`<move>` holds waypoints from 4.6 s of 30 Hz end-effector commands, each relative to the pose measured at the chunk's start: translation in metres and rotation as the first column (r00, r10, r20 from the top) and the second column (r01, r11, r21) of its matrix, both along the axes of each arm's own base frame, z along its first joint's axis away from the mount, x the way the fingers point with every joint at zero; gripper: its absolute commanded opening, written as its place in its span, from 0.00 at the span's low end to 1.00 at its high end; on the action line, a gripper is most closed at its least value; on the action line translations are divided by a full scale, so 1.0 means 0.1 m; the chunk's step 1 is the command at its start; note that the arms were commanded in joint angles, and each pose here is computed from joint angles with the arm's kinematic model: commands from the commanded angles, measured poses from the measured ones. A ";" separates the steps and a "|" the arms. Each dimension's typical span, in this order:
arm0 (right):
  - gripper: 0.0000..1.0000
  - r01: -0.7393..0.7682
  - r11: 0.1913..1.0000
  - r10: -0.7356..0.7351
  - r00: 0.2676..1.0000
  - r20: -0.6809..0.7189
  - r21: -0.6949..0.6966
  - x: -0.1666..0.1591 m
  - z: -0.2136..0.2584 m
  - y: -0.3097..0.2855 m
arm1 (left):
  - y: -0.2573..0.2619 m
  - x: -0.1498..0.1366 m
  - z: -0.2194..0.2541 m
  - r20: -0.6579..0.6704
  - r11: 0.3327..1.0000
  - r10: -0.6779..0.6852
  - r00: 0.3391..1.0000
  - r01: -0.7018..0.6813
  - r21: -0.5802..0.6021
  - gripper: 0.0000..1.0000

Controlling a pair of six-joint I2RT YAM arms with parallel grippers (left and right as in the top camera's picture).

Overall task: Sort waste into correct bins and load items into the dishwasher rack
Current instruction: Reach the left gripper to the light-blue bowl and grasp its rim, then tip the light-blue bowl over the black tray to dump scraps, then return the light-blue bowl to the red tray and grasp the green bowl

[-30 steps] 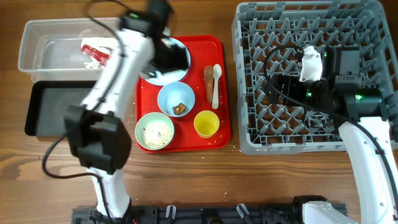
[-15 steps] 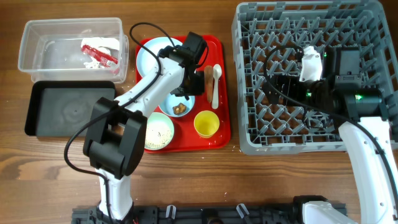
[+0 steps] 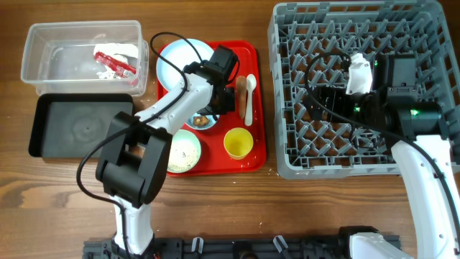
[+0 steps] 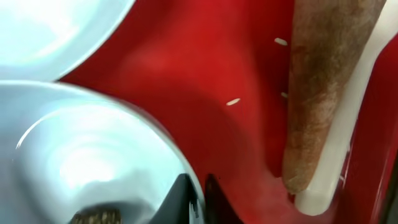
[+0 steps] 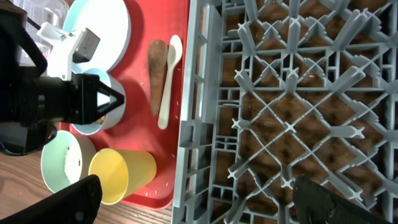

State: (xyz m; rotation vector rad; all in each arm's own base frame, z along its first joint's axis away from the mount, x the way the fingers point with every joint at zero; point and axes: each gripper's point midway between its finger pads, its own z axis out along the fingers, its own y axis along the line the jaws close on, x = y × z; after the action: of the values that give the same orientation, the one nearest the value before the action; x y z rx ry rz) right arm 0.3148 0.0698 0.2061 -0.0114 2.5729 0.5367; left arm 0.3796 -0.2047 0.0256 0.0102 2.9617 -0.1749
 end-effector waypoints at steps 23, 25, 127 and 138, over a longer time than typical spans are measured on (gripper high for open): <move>1.00 0.005 1.000 -0.005 1.000 0.014 0.021 0.04 0.08 0.02 | 1.23 -0.06 1.77 0.074 0.950 0.231 0.970 -0.208 -0.234 0.04; 1.00 0.004 1.000 -0.005 1.000 0.015 0.021 0.04 0.08 0.02 | 1.51 -0.10 1.74 0.030 0.937 0.235 0.972 -0.218 -0.273 0.04; 1.00 0.003 1.000 -0.003 1.000 0.010 0.019 0.03 0.07 0.02 | 0.82 -1.00 0.48 -0.280 0.928 0.304 0.911 -0.217 0.302 0.41; 1.00 0.004 1.000 -0.004 1.000 0.009 0.021 0.03 0.07 0.02 | 0.70 -1.00 0.06 -0.270 0.970 0.157 0.950 -0.097 0.224 0.38</move>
State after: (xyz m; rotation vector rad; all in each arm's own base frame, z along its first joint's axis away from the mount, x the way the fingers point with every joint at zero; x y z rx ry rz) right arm 0.3148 0.0698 0.2062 -0.0109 2.5730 0.5369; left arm 0.2768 -0.1293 0.0297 -0.2569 3.2478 0.2247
